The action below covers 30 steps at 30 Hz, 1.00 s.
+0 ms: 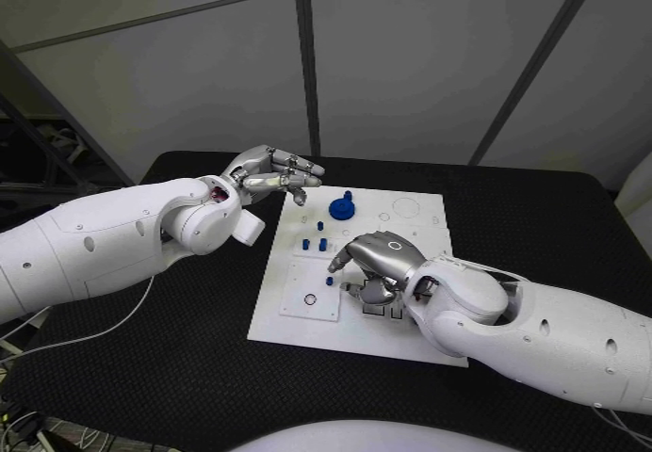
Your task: Assemble the parts on the task board
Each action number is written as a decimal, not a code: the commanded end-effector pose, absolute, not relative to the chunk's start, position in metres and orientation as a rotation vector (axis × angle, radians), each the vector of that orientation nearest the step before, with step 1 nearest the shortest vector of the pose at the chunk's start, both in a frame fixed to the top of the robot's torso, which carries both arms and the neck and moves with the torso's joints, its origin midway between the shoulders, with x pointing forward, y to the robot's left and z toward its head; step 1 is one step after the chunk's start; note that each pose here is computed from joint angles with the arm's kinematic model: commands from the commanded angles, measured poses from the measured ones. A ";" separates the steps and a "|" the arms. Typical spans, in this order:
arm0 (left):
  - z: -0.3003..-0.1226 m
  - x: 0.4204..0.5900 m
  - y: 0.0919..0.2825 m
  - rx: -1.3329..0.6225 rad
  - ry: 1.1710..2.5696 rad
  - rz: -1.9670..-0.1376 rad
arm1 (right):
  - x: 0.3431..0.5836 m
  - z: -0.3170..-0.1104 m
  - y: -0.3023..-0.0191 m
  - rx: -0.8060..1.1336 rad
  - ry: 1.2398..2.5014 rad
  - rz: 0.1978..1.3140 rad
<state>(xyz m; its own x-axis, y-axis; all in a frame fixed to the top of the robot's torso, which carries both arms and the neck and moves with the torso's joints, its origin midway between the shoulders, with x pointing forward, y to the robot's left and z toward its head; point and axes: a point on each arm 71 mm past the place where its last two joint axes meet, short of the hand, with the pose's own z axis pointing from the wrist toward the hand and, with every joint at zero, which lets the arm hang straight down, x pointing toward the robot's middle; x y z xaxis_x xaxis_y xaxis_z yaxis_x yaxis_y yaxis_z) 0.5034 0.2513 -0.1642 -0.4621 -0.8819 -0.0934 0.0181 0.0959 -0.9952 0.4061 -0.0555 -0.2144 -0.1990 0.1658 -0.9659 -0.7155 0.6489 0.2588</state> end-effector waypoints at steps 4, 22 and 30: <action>-0.164 0.503 0.251 -0.871 1.611 -1.483 | 0.405 -0.196 -0.076 -0.397 1.514 0.862; -0.165 0.503 0.251 -0.871 1.615 -1.484 | 0.447 -0.177 -0.146 -0.345 1.651 0.563; -0.165 0.503 0.251 -0.872 1.615 -1.482 | 0.451 -0.182 -0.144 -0.369 1.697 0.532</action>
<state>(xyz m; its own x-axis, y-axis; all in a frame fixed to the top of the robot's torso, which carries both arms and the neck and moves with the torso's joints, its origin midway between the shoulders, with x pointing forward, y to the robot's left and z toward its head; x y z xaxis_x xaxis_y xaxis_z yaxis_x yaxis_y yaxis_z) 0.5030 0.2521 -0.1659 -0.4674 -0.8792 -0.0922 0.0098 0.0991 -0.9950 0.4506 -0.1443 -0.1793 -0.1676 0.0950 -0.9813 -0.5248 0.8340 0.1704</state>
